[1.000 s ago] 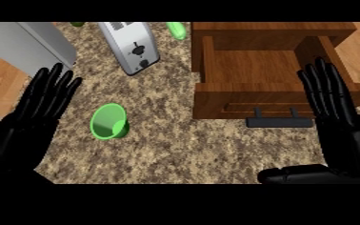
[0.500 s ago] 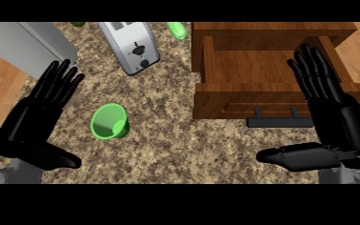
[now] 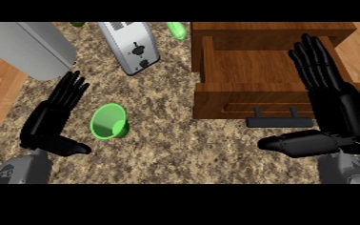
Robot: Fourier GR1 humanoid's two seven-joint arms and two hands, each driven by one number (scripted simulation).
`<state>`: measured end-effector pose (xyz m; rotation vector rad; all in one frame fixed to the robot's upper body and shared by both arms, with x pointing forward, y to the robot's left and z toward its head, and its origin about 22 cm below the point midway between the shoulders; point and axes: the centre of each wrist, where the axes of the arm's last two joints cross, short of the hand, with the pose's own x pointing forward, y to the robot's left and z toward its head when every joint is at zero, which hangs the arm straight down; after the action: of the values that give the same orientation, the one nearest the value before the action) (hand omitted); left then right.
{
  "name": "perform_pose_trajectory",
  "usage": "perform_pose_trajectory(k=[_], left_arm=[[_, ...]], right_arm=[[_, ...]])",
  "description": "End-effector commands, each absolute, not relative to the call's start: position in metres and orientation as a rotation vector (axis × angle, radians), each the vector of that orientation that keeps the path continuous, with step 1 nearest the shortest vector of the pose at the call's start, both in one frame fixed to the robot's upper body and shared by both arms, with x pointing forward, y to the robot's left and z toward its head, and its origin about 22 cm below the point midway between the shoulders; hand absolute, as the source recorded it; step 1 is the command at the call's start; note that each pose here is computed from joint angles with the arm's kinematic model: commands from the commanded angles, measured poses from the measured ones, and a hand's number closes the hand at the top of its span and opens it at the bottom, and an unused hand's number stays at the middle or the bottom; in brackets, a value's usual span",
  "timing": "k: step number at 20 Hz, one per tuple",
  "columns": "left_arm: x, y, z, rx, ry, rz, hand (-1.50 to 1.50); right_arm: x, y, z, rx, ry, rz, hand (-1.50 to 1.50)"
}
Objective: Pick up the cup, place it into the drawer and close the drawer
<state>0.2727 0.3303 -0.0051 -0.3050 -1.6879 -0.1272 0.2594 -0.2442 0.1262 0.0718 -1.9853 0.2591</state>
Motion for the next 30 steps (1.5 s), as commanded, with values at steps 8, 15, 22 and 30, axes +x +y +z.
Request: perform_pose_trajectory(k=[8,15,22,30], left_arm=[[0.27,0.335,-0.083,-0.233,-1.624,-0.146,-1.5],[0.264,0.354,-0.118,-0.184,-1.61,-0.108,-1.5],[0.251,0.342,-0.142,-0.189,-1.629,-0.1,-1.5],[0.27,0.338,-0.132,-0.19,-1.678,-0.09,-1.5]], right_arm=[[0.28,-0.247,0.155,0.06,-2.009,0.241,-1.5],[0.262,-0.242,0.162,0.071,-2.004,0.281,-1.5],[0.269,-0.265,0.153,0.052,-2.0,0.268,-1.5],[0.276,-0.258,0.151,0.076,-1.998,0.309,-1.5]])
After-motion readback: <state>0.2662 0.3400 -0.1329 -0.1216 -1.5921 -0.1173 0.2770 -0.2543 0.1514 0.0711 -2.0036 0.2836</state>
